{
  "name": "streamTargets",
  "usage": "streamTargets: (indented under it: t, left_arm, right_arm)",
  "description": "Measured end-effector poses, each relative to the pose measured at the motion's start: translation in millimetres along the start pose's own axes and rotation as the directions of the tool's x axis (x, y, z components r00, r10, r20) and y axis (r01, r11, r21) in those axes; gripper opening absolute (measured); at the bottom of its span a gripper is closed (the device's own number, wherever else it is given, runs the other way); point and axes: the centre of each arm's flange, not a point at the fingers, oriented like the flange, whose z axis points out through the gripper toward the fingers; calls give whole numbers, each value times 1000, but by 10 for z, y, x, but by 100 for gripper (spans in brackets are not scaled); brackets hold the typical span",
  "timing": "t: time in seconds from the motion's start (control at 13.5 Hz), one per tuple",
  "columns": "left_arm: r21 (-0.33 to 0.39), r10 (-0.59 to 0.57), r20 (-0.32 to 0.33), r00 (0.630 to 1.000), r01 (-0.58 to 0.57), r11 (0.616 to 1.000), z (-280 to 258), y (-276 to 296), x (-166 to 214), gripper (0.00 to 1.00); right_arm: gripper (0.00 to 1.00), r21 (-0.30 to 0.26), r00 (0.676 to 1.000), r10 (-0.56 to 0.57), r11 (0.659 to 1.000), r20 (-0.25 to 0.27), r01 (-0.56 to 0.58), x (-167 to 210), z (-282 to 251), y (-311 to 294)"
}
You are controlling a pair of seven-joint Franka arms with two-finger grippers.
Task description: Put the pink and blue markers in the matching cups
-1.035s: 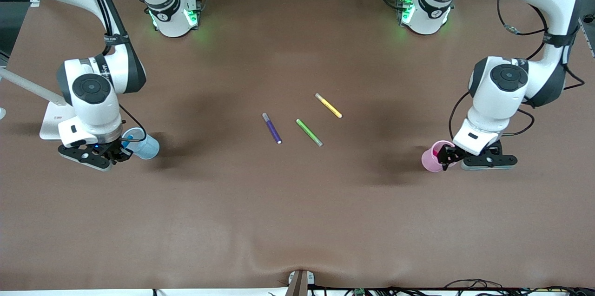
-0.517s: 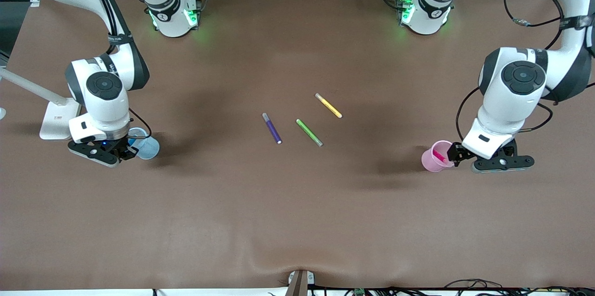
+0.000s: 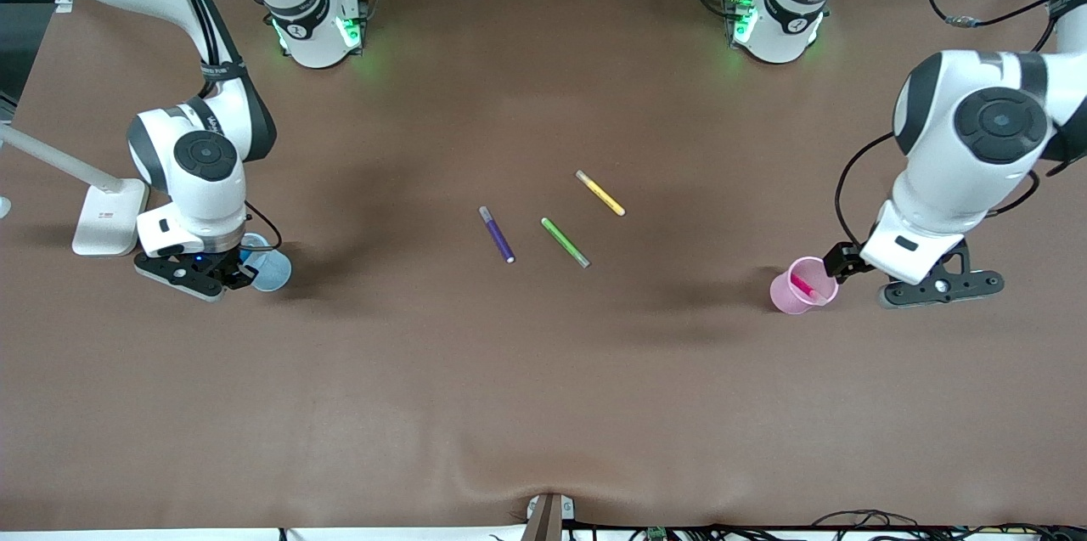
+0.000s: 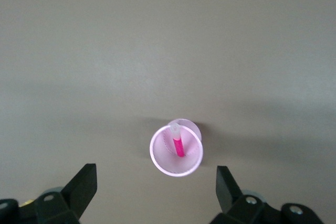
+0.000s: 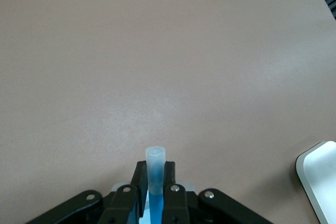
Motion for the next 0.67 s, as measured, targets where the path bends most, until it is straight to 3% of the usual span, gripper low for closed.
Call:
streamTargets:
  t: [0.07,0.15,0.67]
  left_arm:
    - [-31,-4,18,1000,5,1000,-79,2,10,100]
    - [-54,-2,36,999,4,999,-145,-1,16,100]
    - [-104,64,175,983,-46,994,-883,-274,-31,100]
  right_arm:
    - [16,-1,1000,1,1000,0,-1,-4,4,-1]
    - [22,-1,1000,1,1000,1,-1,-7,10,-2]
    - [98,4,1000,13,1000,-17,-13,88,-46,-3]
